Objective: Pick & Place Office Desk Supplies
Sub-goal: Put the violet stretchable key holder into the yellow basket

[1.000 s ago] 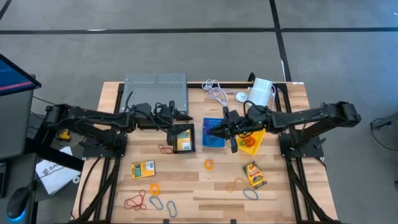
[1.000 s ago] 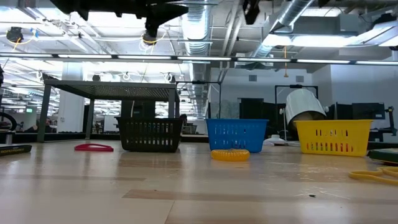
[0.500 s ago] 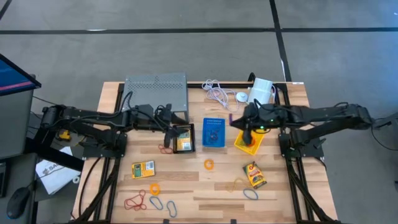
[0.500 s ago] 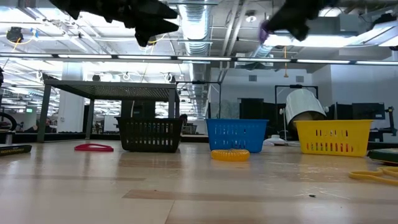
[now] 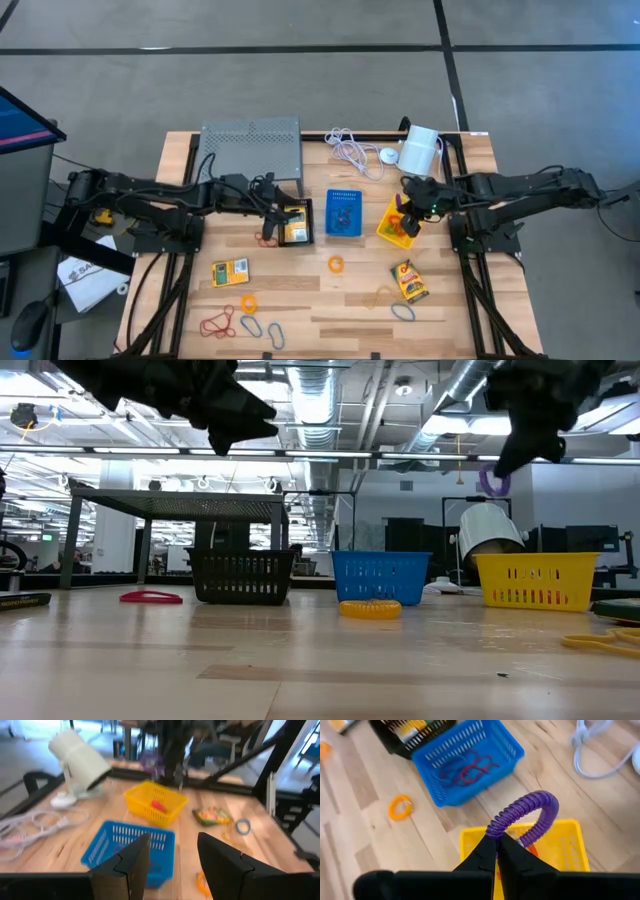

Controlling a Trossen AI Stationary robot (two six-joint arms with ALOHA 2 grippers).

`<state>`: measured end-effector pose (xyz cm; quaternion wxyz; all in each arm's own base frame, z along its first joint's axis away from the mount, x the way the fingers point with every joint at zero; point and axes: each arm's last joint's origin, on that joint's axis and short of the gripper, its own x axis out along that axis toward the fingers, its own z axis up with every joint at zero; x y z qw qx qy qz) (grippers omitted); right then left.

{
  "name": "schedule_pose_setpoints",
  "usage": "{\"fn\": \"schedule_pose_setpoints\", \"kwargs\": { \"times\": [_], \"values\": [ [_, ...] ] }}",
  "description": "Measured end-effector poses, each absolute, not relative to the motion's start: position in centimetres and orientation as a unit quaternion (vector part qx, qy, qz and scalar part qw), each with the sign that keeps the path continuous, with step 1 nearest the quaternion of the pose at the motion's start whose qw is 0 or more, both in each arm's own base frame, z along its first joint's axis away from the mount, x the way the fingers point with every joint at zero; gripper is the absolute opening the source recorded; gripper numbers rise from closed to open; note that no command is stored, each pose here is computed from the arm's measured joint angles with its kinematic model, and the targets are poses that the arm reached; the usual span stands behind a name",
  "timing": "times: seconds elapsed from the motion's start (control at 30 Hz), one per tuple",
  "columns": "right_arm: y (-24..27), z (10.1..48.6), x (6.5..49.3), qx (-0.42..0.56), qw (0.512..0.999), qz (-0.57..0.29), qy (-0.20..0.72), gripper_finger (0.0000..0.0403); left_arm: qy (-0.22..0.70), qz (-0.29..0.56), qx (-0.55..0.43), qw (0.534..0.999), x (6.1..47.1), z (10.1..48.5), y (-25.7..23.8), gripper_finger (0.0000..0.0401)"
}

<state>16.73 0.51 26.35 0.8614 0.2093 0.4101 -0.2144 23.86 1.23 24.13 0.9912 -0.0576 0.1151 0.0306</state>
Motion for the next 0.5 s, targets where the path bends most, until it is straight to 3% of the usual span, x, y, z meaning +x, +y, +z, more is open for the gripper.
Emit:
{"fn": "schedule_pose_setpoints", "kwargs": {
  "times": [0.5],
  "values": [
    [1.2, 21.5, 15.4, 0.266, 0.813, -0.244, 0.457, 0.0000, 0.082, 0.019, -0.058, 0.995, 23.5, 23.4, 1.1, 0.0163]
  ]
}}
